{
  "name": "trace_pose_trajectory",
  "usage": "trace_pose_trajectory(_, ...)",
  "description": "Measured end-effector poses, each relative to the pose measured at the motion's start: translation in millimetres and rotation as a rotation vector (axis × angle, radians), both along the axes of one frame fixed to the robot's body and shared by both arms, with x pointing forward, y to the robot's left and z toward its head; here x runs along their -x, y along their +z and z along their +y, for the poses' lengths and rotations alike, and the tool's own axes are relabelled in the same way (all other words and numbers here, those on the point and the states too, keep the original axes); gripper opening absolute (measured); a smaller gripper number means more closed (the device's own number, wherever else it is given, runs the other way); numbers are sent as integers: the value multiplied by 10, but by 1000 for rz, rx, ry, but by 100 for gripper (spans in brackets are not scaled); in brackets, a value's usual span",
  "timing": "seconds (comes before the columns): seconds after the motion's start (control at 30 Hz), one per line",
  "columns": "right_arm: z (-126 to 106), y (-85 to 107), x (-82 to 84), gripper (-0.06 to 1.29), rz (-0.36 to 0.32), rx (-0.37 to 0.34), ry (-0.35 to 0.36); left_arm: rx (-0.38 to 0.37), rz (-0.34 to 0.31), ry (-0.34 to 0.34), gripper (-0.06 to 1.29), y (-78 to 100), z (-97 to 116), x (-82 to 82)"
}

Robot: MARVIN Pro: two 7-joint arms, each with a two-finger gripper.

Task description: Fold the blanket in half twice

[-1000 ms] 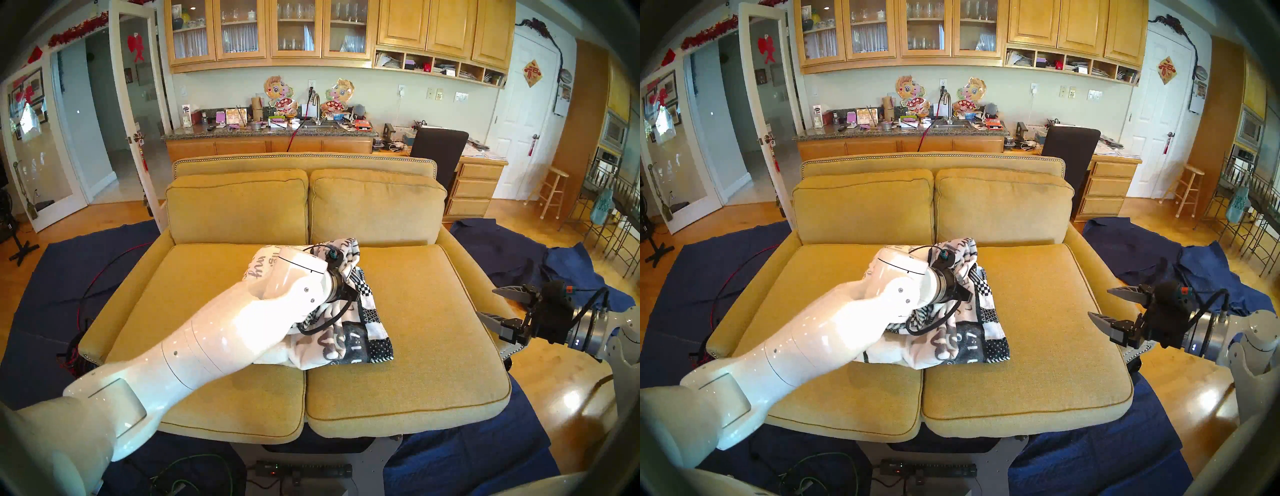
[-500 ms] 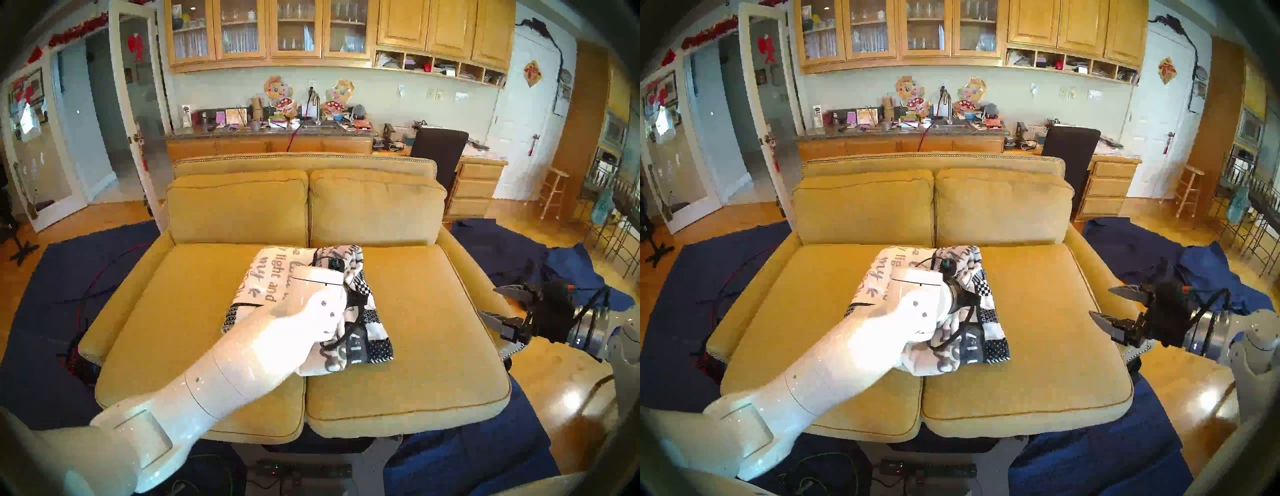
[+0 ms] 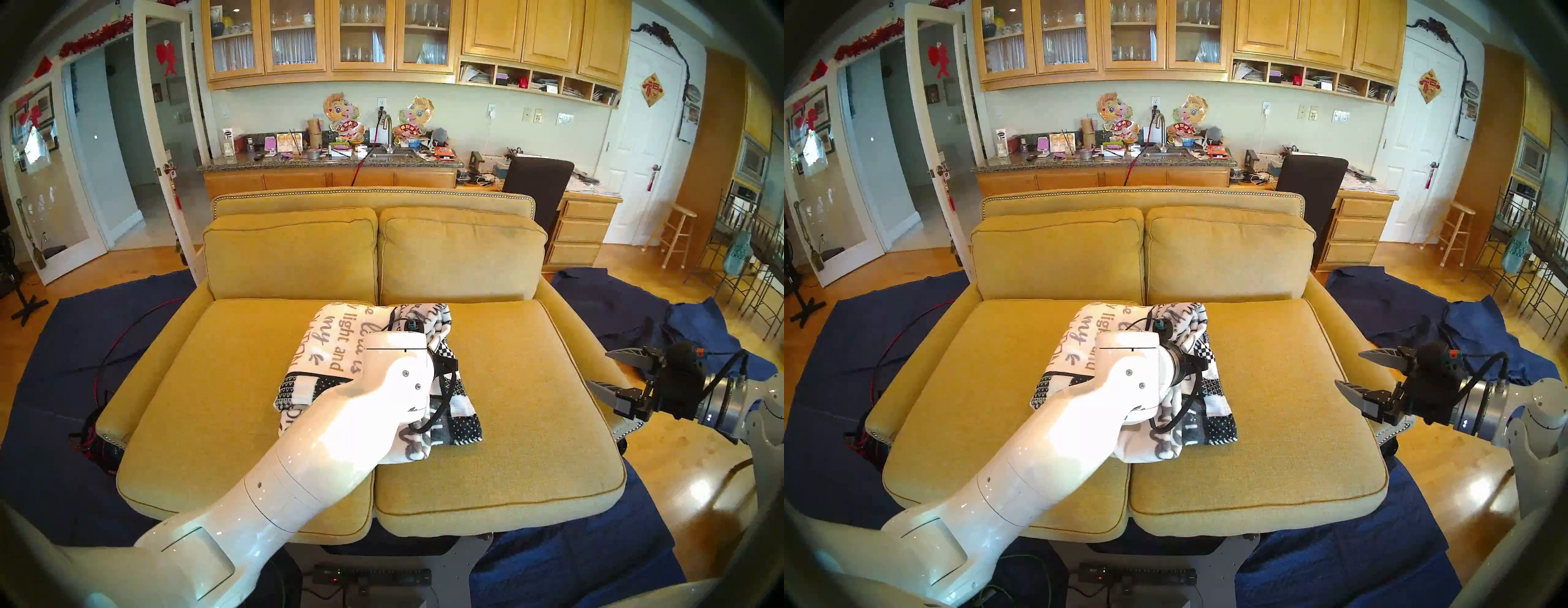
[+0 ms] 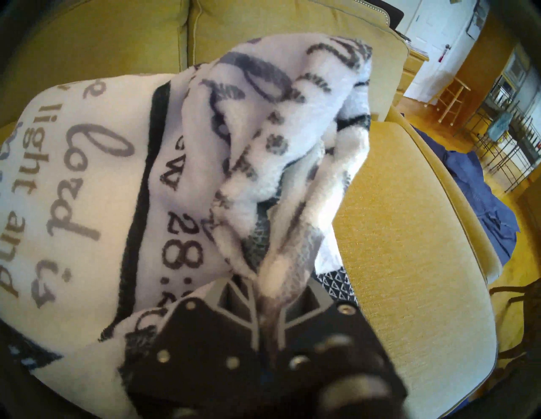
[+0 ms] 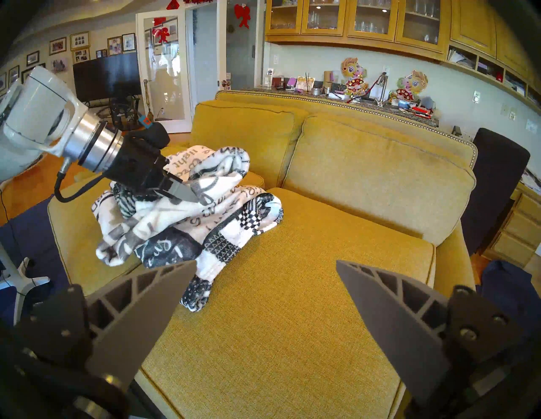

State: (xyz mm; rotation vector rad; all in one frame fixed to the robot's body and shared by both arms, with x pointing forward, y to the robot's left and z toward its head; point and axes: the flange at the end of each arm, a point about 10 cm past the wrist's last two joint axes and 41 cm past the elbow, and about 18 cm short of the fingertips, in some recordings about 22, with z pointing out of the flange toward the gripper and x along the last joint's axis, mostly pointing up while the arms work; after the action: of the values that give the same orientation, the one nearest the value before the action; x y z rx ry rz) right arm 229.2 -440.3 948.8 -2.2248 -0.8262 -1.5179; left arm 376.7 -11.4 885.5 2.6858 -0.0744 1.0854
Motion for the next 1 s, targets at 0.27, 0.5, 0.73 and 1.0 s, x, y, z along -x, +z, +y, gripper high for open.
trace_pose_trajectory(0.27, 0, 3, 0, 124, -1, 0, 0, 33, 10, 4, 2, 28, -2, -23)
trace_pose_trajectory(0.5, 0, 4, 0, 124, -1, 1, 0, 89, 0, -29, 121, 180, 106, -57)
trace_pose_trajectory(0.73, 0, 4, 0, 124, -1, 1, 0, 149, -41, -51, 123, 427, 316, -84)
trace_pose_trajectory(1.0, -1, 3, 0, 124, -1, 0, 0, 188, -127, 12, 123, 740, 709, -139)
